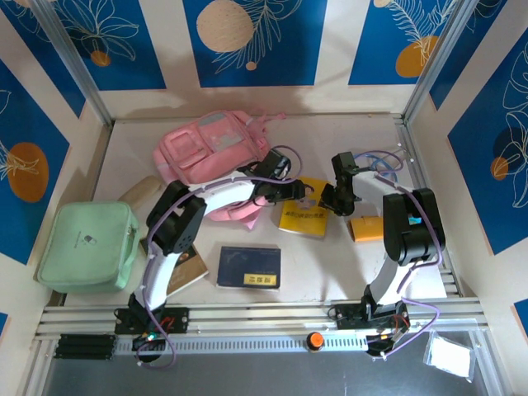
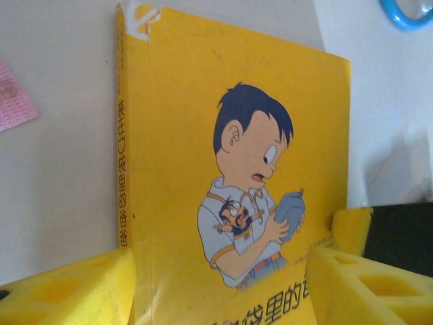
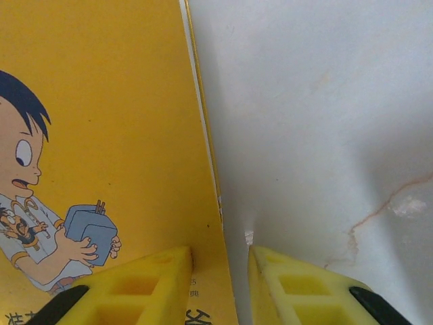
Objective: Pack books, pencil case, and school supplies into a backpack
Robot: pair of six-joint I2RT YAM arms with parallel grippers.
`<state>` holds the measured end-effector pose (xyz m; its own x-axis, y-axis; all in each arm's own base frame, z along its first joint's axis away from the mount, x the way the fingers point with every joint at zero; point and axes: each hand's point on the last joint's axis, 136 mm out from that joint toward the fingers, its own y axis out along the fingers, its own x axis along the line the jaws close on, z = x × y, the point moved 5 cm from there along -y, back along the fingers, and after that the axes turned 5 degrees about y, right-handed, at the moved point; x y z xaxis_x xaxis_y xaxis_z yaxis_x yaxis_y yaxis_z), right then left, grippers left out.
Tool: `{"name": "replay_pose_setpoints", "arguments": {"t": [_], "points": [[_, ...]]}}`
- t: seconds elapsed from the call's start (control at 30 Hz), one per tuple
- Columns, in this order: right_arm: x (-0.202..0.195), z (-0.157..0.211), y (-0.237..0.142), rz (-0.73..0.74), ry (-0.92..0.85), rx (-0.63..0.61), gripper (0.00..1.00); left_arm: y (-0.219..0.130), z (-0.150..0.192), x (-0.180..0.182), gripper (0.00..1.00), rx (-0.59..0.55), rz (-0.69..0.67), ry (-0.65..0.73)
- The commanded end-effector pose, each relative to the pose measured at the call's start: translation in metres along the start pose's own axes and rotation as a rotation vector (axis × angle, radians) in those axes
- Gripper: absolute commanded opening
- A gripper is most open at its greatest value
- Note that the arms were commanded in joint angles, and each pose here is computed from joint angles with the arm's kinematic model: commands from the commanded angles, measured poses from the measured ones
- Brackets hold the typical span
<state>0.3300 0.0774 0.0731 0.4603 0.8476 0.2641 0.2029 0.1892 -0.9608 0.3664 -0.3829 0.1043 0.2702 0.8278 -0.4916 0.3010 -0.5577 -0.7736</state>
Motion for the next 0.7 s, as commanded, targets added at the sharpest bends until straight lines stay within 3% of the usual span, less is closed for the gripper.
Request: {"name": "replay_pose_setpoints", "arguments": {"t": [0.0,0.4,0.67], "points": [[0.001,-0.001,0.009,0.003,-0.014,0.040,0.29,0.006,0.008,0.007,0.64,0.052,-0.070,-0.036],[0.004,0.000,0.014,-0.003,0.014,0.101,0.28,0.014,0.013,0.015,0.65,0.098,-0.104,-0.015],[0.006,0.003,0.014,-0.009,0.030,0.101,0.27,0.023,0.020,0.007,0.65,0.140,-0.005,-0.035]]}}
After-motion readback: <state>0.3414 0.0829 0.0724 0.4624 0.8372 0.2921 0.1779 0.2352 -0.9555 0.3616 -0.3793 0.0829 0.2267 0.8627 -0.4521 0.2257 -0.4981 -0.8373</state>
